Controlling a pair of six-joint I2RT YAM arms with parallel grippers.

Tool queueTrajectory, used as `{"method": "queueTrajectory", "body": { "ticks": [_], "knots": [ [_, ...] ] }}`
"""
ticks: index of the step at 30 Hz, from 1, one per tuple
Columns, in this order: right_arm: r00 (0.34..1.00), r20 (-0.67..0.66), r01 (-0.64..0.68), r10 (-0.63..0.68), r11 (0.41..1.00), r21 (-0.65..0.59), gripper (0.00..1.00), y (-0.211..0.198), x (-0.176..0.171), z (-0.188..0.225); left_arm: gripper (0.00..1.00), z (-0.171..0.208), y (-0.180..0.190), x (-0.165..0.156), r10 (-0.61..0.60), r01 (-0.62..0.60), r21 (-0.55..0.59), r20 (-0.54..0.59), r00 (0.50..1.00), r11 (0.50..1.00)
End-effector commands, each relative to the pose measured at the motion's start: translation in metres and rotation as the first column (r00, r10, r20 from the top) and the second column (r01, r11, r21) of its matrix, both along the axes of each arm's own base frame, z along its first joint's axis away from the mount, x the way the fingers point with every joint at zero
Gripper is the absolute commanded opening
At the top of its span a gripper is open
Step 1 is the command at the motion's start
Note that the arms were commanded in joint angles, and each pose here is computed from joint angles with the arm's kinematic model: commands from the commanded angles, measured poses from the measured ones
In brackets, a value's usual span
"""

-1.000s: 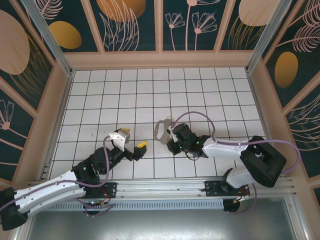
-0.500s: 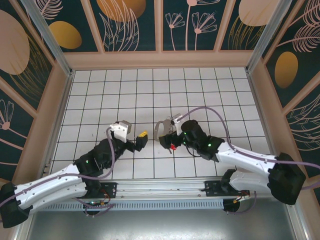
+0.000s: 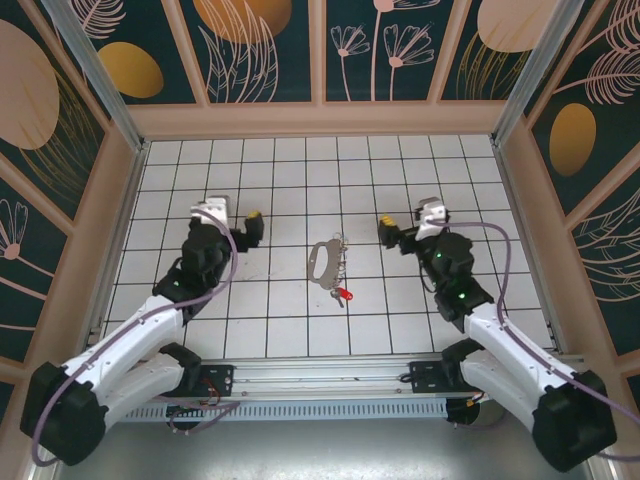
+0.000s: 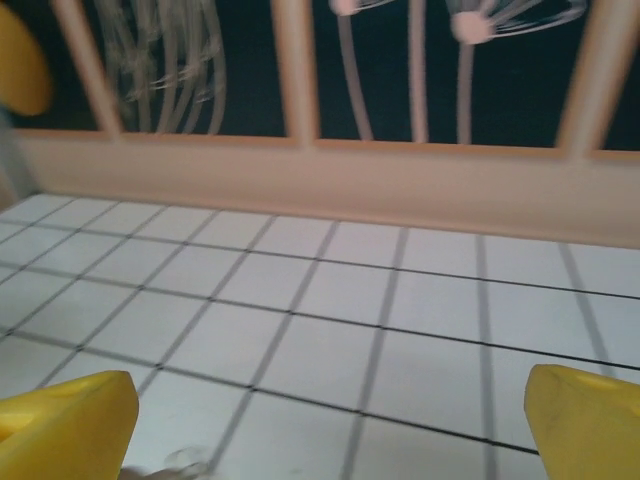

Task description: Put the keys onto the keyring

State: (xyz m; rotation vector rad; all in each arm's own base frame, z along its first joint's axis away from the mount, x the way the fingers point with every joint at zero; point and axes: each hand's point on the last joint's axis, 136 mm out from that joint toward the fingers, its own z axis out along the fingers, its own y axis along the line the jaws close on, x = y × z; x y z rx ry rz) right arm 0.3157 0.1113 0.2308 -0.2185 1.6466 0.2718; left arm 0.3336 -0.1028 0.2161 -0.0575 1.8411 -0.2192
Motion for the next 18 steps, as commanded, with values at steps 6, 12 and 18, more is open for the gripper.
{"method": "queueTrajectory", "body": {
  "ticks": [6,12,18],
  "knots": [
    [0.985,0.063,0.161,-0.161,0.987,0.015,0.99,-0.073,0.012,-0.04,0.99,-0.009,0.065,0.034,0.207,-0.208,0.049,0.027,0.978,0.977],
    [0.987,0.064,0.15,-0.15,0.989,0.003,0.99,-0.082,0.032,-0.061,0.99,-0.005,0.115,0.017,0.393,-0.403,0.044,0.148,0.908,0.914],
    [0.981,0.036,0.19,-0.189,0.982,-0.008,0.99,-0.089,0.042,-0.085,0.99,-0.016,0.142,0.022,0.502,-0.524,0.092,0.188,0.844,0.847]
  ]
}}
